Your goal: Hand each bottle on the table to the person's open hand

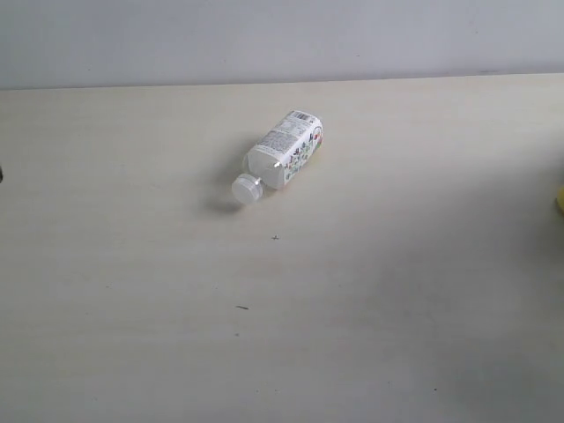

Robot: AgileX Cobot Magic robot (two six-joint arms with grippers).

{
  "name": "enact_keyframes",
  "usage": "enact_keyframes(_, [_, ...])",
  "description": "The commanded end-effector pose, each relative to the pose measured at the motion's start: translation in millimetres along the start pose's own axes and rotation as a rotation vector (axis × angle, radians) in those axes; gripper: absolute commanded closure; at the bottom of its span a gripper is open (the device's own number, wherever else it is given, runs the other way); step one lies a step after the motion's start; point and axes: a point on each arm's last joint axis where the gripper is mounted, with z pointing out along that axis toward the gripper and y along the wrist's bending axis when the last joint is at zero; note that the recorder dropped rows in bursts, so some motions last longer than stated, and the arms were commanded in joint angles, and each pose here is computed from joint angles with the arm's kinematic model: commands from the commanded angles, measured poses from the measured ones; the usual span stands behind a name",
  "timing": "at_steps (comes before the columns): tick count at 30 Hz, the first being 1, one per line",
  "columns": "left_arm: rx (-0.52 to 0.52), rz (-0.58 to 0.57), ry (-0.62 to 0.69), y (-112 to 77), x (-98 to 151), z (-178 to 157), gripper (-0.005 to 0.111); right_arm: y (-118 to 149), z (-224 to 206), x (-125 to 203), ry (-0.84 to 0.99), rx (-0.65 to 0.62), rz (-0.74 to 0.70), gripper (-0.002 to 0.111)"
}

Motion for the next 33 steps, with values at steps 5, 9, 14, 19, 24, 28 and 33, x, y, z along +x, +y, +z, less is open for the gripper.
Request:
enact_keyframes(5, [0.000,-0.037,-0.018,4.7,47,-3,0.107,0,0,1,-0.006,0.002,0.000,0.108])
enact_keyframes(9, [-0.008,-0.037,0.013,7.0,64,0,0.107,0,0,1,-0.006,0.002,0.000,0.108])
enact_keyframes(14, [-0.027,-0.015,-0.027,11.6,89,3,0.107,0,0,1,-0.006,0.002,0.000,0.108])
enact_keyframes(19, [-0.041,-0.008,-0.067,15.1,107,3,0.107,0,0,1,-0.006,0.002,0.000,0.108])
enact_keyframes(24, [-0.043,0.033,-0.074,15.5,110,3,0.107,0,0,1,-0.006,0.002,0.000,0.108])
enact_keyframes(28, [-0.042,0.039,-0.064,15.5,111,3,0.107,0,0,1,-0.006,0.002,0.000,0.108])
enact_keyframes(33, [-0.043,0.044,-0.064,15.5,111,3,0.107,0,0,1,-0.006,0.002,0.000,0.108])
